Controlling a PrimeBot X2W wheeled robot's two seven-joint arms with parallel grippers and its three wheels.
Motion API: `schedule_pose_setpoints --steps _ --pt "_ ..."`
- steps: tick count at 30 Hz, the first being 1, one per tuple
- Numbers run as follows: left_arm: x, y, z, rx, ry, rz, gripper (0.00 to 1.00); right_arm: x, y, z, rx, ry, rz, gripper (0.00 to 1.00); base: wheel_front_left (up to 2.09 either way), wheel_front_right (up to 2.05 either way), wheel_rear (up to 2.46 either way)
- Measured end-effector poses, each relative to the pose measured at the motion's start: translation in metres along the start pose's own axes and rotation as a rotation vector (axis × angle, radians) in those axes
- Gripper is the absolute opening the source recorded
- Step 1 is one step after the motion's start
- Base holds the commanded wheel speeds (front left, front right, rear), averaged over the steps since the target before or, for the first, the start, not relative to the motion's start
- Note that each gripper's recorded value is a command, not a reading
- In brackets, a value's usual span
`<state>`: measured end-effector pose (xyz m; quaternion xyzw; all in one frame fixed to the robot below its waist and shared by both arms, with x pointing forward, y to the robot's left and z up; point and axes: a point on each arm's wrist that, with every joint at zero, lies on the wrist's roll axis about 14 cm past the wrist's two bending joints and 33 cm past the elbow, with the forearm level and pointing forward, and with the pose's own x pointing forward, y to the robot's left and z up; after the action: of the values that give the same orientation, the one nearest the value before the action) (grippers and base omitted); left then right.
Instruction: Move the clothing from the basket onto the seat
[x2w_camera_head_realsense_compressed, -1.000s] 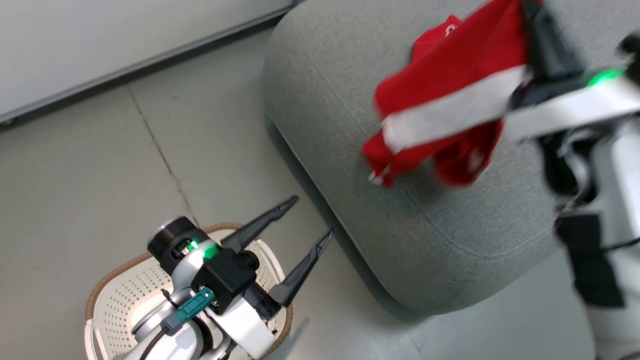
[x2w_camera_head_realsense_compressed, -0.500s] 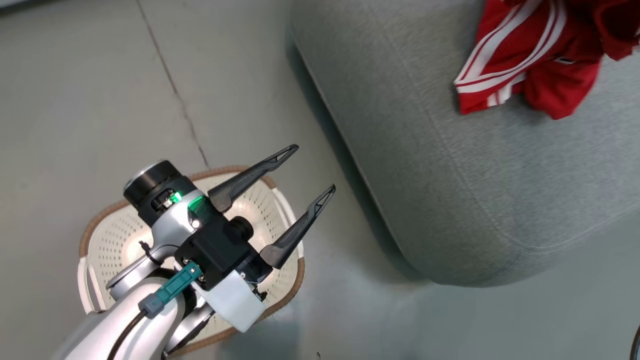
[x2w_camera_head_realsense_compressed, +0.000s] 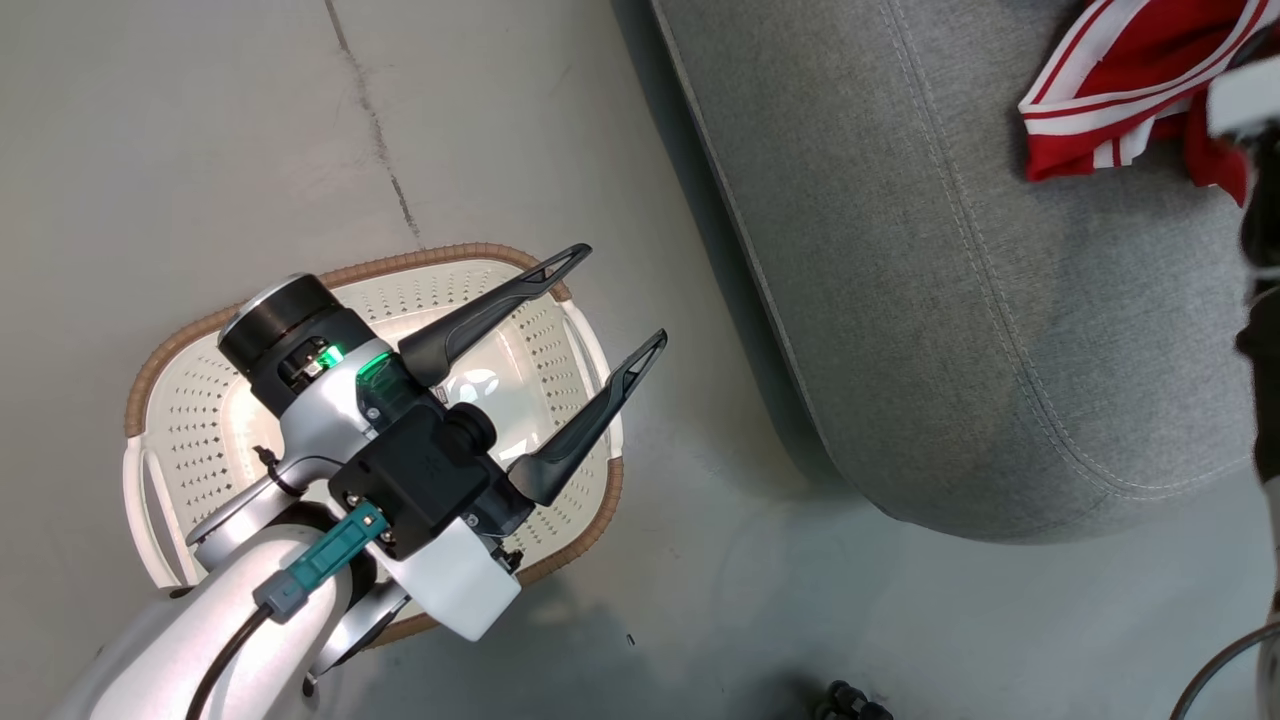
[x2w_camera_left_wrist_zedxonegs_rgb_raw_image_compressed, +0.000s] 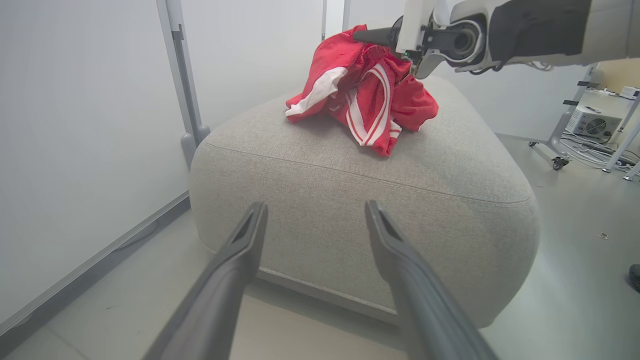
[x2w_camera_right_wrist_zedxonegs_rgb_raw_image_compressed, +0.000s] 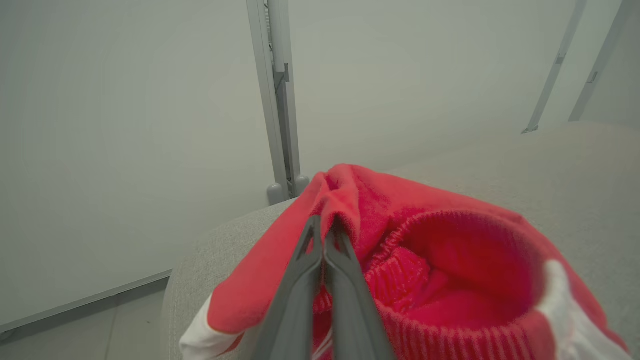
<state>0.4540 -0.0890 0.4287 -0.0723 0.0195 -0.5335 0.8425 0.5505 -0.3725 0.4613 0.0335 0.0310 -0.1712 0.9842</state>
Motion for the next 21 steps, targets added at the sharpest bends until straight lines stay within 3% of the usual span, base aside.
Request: schedule_pose_setpoints --steps 4,10,11,12,13,21 --pt "0.001 -0.001 0.002 0.001 -0.005 -0.003 1.0 -0.011 -0.005 -0.011 0.023 0.022 -0.021 0.0 0.0 0.0 0.0" --pt "0.005 -0.008 0.012 0.018 -0.02 -0.018 1.0 -0.021 -0.008 0.007 0.024 -0.017 -0.022 0.0 0.0 0.0 0.0" --pt "0.005 -0.01 0.015 0.021 -0.025 -0.019 1.0 -0.023 -0.009 0.011 0.021 -0.024 -0.022 0.31 0.0 0.0 0.0" --pt "0.006 -0.012 0.017 0.021 -0.028 -0.02 1.0 -0.026 -0.011 0.013 0.017 -0.025 -0.024 0.96 0.0 0.0 0.0" --pt "0.006 -0.013 0.02 0.022 -0.033 -0.018 1.0 -0.029 -0.012 0.016 0.01 -0.028 -0.023 1.0 0.0 0.0 0.0" --pt "-0.009 -0.022 0.05 0.017 -0.072 0.09 1.0 -0.071 -0.025 0.036 0.002 -0.061 -0.021 1.0 0.0 0.0 0.0"
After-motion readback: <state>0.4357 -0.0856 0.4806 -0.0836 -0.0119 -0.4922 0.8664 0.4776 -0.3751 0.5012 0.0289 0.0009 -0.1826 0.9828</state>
